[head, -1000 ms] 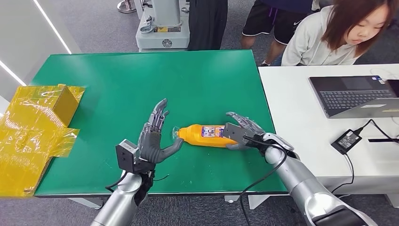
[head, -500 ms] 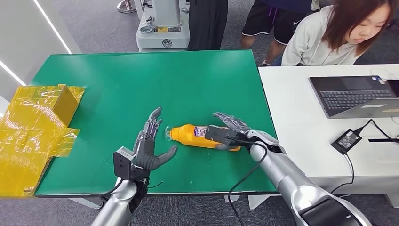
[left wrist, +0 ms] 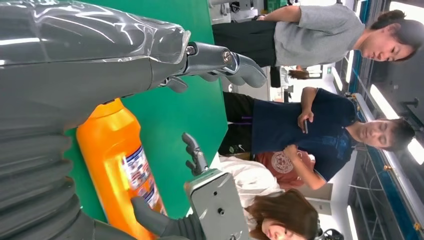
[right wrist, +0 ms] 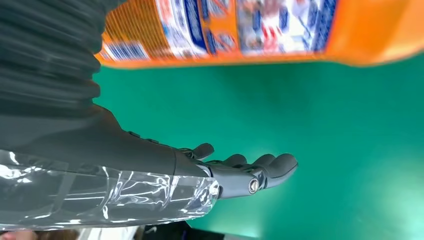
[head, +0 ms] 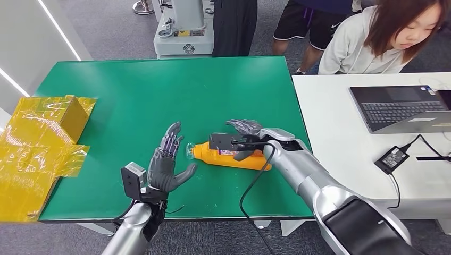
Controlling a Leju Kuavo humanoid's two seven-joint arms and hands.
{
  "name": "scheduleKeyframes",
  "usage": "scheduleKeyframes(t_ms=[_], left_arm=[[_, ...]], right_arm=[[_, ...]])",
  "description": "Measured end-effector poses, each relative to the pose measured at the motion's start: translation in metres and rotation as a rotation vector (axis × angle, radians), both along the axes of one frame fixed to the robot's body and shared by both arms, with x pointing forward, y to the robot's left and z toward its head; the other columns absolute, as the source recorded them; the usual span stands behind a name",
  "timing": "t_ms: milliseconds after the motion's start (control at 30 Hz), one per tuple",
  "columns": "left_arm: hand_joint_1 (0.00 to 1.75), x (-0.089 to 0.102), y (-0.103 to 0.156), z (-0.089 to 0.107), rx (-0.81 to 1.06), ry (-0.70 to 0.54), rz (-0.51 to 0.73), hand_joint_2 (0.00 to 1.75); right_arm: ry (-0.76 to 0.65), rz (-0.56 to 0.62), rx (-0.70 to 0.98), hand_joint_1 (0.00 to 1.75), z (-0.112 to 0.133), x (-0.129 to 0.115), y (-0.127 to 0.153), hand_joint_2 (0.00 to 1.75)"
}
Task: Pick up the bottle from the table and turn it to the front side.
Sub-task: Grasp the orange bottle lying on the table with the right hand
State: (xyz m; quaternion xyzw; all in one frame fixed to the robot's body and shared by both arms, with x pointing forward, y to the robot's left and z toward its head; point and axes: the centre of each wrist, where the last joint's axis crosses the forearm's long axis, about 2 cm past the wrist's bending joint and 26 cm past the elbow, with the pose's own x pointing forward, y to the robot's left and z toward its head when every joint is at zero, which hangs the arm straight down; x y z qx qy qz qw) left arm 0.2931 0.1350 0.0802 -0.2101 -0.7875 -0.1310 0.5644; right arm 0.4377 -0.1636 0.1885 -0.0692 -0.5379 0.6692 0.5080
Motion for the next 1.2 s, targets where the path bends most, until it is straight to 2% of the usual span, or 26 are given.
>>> scheduleKeyframes(t_ms=[500, 1000, 1200], left_arm=[[0.0, 0.002, 0.002, 0.002, -0.025, 0.02, 0.004, 1.75], [0.0, 0.003, 0.01, -0.001, -0.075, 0.054, 0.015, 1.75], [0.0, 0.002, 0.012, -0.001, -0.075, 0.074, 0.017, 1.75]], right_arm=[[0.072, 0.027, -0.079, 0.0, 0.002, 0.0, 0.015, 1.75], [0.176, 0.068, -0.004, 0.0, -0.004, -0.002, 0.015, 1.75], [0.189, 0.031, -0.126, 0.0, -0.008, -0.005, 0.018, 1.75]])
